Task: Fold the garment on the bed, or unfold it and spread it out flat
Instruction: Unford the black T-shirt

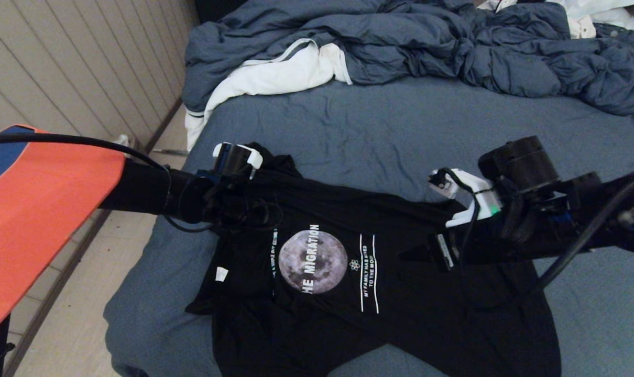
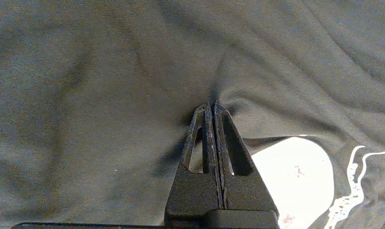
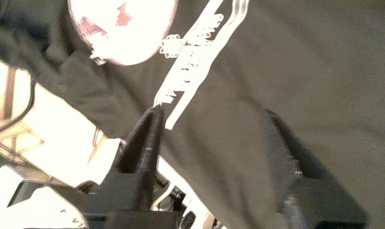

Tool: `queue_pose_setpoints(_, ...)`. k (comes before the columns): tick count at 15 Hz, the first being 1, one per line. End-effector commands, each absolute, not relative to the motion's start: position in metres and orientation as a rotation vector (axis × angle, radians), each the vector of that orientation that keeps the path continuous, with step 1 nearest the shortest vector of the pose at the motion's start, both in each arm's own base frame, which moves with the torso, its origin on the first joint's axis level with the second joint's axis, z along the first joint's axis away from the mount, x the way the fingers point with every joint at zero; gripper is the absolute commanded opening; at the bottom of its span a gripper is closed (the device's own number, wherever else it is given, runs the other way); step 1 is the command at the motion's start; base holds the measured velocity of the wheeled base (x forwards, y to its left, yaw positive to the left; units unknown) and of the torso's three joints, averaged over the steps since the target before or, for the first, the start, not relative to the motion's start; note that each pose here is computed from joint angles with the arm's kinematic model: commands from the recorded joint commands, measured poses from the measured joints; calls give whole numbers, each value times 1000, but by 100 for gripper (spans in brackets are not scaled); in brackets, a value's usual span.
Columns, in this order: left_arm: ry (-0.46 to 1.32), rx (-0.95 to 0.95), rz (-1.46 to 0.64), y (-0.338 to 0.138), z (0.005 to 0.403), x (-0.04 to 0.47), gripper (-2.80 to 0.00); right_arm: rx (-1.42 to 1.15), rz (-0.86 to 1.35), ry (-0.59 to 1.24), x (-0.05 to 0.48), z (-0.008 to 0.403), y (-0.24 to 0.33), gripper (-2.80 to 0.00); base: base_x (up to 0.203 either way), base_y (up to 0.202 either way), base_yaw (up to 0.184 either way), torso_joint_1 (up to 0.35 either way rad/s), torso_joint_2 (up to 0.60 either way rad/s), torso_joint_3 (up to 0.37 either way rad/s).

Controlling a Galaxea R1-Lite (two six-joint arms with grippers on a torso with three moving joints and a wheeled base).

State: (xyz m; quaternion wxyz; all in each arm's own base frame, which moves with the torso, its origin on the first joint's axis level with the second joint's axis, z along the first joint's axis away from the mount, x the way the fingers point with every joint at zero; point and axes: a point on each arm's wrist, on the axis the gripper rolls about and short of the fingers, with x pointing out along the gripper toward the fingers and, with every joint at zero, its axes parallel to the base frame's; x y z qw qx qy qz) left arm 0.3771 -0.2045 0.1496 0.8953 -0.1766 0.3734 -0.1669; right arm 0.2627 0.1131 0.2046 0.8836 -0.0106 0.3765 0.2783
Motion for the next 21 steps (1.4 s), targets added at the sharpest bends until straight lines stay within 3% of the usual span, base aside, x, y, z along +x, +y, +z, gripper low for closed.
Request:
queue_pose_setpoints(1,773,-370,-347,-205,150,377,-280,-47,625,832,273,190,135,0,0,0,0,0,0,0)
queue_pose_setpoints(7,776,-369,-345,-206,147,379,-280,-89,682,834,288,182,173,0,0,0,0,0,0,0)
queue_pose_setpoints(8,777,-369,-346,-206,147,379,-280,-92,691,839,289,179,178,-280,0,0,0,0,0,0)
queue_pose_setpoints(15,780,-366,-342,-208,141,384,-280,-171,818,927,271,149,228,-280,0,0,0,0,0,0)
queue_pose_setpoints(21,785,-366,-340,-209,138,385,-280,-177,815,951,287,127,250,-280,0,0,0,0,0,0)
